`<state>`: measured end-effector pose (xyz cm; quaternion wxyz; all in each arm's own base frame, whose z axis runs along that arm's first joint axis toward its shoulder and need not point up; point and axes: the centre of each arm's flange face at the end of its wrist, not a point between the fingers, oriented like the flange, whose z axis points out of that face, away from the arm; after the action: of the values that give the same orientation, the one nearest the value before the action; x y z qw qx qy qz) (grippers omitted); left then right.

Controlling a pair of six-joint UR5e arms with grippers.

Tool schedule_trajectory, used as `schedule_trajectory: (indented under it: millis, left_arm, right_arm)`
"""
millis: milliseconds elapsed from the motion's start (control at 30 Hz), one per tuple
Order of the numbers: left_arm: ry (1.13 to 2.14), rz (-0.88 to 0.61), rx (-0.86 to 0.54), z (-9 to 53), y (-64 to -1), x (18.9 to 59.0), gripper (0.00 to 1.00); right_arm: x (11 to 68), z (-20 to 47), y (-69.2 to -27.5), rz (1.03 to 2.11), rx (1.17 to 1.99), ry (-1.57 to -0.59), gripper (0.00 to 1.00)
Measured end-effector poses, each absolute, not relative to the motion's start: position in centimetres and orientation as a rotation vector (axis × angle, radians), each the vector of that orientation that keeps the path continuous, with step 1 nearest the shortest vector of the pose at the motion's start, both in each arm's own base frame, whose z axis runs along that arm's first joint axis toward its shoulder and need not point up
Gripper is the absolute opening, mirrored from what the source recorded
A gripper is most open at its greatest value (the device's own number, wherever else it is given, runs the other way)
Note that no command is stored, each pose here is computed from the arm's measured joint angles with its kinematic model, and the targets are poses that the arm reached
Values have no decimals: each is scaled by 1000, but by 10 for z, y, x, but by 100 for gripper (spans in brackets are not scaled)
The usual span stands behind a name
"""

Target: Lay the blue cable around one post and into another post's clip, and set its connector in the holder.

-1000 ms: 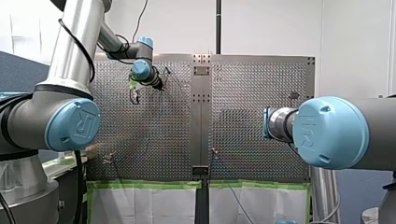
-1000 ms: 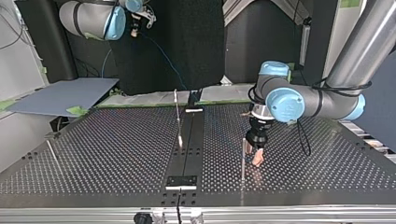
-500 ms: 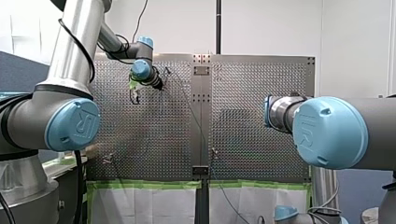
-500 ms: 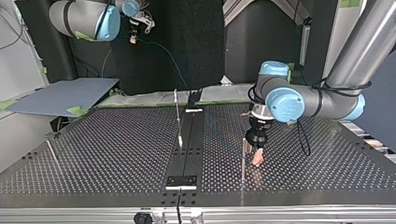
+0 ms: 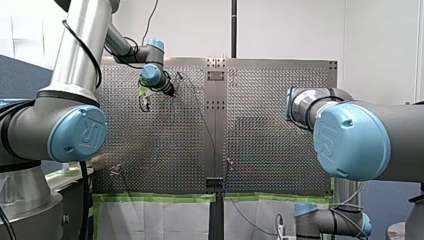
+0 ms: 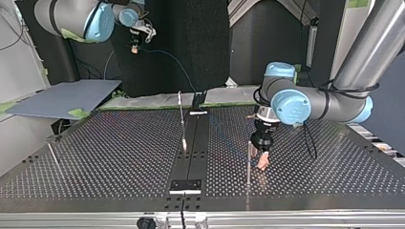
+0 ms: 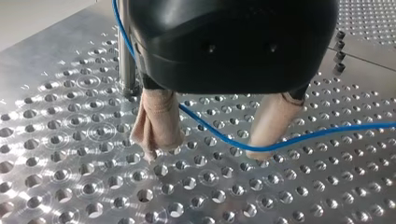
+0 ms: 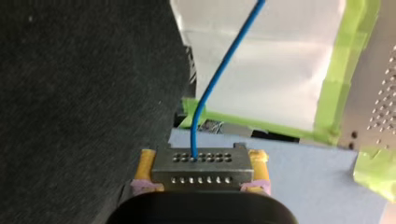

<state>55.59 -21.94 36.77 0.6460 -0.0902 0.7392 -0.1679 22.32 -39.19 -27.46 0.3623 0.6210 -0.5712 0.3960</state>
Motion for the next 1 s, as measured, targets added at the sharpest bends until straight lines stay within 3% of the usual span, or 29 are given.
schedule_trajectory:
  millis: [467,767,1000]
  left_arm:
    - [1682,-387,-211,368,-222,555,100]
    - [1683,-396,-216,368,-224,554,100]
    - [1687,-411,-246,367,-227,552,100]
  right_arm:
    - [242,-221,-426,1112,1690,-1433,0]
    - [250,-188,-443,1137,1710,-1418,0]
    - [256,-158,-461,1186,1678,-1388,0]
